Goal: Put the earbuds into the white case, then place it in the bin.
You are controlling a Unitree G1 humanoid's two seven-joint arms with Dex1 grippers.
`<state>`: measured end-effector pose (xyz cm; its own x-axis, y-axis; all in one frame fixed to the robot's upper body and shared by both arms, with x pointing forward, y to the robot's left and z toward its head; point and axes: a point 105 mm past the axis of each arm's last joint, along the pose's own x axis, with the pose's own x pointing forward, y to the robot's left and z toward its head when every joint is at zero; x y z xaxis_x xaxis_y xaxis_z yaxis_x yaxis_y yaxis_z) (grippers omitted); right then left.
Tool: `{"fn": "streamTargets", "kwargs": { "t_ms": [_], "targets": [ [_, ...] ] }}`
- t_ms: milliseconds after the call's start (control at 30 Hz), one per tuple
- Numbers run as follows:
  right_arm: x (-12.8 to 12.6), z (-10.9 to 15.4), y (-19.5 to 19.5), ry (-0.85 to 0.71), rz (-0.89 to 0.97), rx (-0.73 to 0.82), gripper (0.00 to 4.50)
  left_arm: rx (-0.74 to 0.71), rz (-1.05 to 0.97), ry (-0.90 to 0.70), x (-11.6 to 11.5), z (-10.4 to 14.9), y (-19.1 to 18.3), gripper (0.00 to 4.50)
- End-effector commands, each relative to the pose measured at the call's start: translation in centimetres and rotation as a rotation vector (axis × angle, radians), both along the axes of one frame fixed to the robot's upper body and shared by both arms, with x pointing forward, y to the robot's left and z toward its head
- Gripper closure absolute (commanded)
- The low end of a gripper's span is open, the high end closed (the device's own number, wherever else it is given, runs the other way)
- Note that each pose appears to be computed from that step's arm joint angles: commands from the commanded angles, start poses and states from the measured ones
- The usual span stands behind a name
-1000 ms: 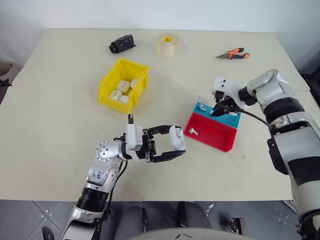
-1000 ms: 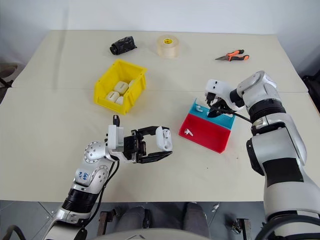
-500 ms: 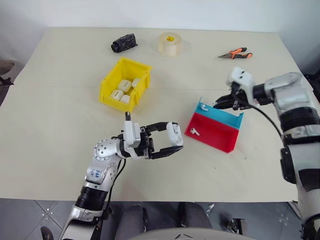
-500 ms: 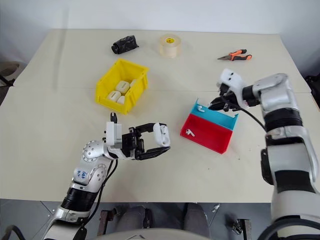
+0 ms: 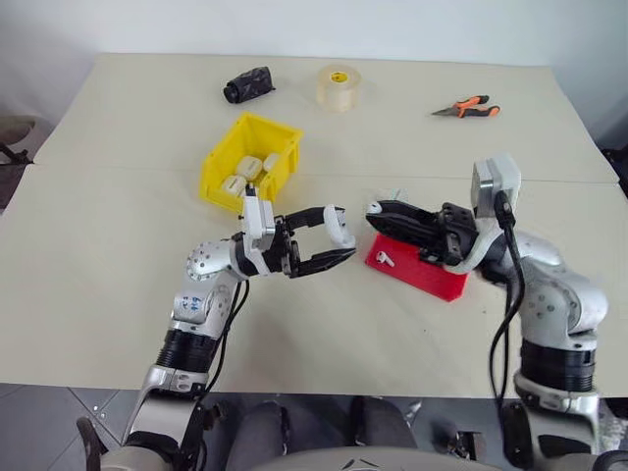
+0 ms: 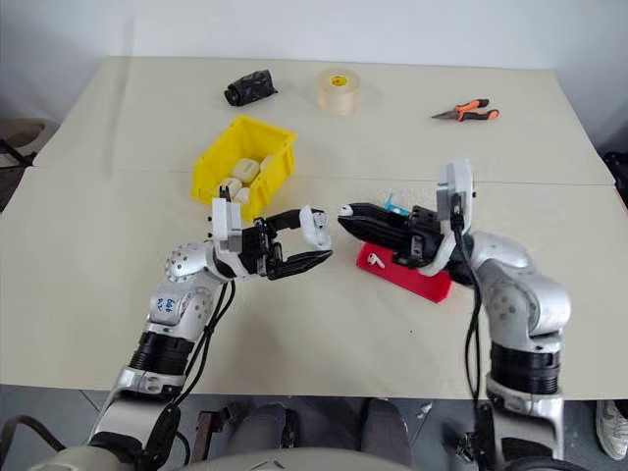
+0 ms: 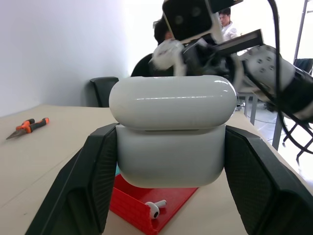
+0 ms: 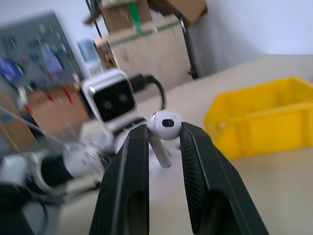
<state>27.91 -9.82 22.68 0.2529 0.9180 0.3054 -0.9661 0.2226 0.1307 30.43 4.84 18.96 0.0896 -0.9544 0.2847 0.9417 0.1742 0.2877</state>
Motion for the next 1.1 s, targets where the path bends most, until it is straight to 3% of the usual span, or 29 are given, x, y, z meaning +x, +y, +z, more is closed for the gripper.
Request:
{"fn": "streamTargets", "kwargs": {
  "t_ms": [33, 733, 967, 1100],
  "targets": [
    [-1.1, 1.6, 0.0, -0.014, -0.001, 0.075, 3.98, -0.021, -0.022, -0.014, -0.2, 0.7, -0.3, 1.56],
    [-1.4, -2.4, 1.5, 0.093, -0.023, 0.078, 3.98, -0.055, -0.036, -0.015, -0.5, 1.7, -0.5, 1.56],
    [-0.7, -4.6, 0.9, 0.121, -0.057, -0.021, 3.98, -0.091, -0.08, -0.022, -1.0, 2.4, -0.5, 1.56],
    [-1.3, -3.7, 0.8, 0.08, -0.011, -0.028, 2.72, -0.094, -0.099, -0.018, -1.3, 2.4, -0.5, 1.56]
  ]
}}
